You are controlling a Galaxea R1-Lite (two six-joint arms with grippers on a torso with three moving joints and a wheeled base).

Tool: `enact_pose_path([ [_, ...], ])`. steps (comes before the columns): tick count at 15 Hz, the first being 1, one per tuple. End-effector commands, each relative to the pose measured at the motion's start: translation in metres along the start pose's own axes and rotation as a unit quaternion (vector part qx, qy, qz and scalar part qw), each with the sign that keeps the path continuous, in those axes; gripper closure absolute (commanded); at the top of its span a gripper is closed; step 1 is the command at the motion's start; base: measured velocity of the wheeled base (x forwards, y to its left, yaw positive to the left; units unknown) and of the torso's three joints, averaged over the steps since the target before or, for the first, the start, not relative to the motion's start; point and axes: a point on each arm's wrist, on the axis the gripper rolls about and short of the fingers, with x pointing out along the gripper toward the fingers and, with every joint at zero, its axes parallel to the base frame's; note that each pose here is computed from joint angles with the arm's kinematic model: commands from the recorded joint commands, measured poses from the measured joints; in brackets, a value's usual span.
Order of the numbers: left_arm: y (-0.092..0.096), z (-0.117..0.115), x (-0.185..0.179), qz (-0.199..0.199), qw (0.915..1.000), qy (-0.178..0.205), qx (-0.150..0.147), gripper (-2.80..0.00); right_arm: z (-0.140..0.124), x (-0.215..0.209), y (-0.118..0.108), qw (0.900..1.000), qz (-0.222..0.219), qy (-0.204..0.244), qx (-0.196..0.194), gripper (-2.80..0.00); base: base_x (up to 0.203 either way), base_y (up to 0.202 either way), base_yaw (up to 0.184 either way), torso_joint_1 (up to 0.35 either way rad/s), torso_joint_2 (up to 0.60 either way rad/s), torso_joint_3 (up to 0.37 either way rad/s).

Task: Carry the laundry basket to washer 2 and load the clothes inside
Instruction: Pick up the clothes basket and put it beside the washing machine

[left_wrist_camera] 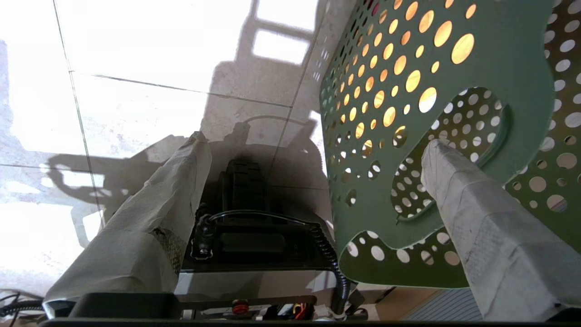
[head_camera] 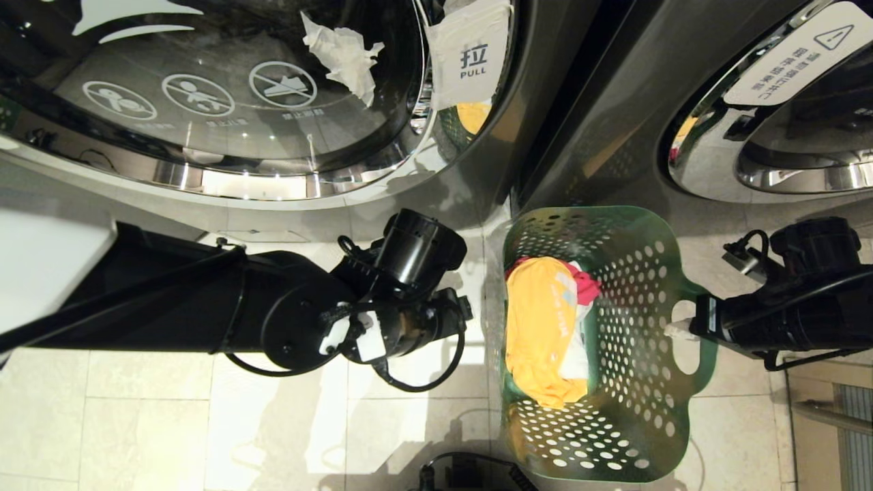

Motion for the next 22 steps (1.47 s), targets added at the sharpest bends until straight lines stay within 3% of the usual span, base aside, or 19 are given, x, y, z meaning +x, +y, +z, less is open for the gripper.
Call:
enact_pose_path([
  [1, 0.0, -0.001, 0.002, 0.003, 1.0, 0.002, -0.001, -2.8, 0.001, 0.002, -0.008, 1.0, -0.007, 0.0, 0.007, 0.0, 0.0, 0.0, 0.0, 0.0, 0.0, 0.0],
  [14, -0.001, -0.004, 0.002, 0.002, 1.0, 0.005, 0.002, -2.8, 0.031, 0.006, -0.049, 0.998, -0.045, -0.032, 0.005, 0.0, 0.0, 0.0, 0.0, 0.0, 0.0, 0.0],
  [22, -0.002, -0.004, -0.001, 0.0, 1.0, 0.005, 0.004, -2.8, 0.032, -0.006, -0.046, 0.998, -0.046, -0.045, 0.002, 0.0, 0.0, 0.0, 0.0, 0.0, 0.0, 0.0],
])
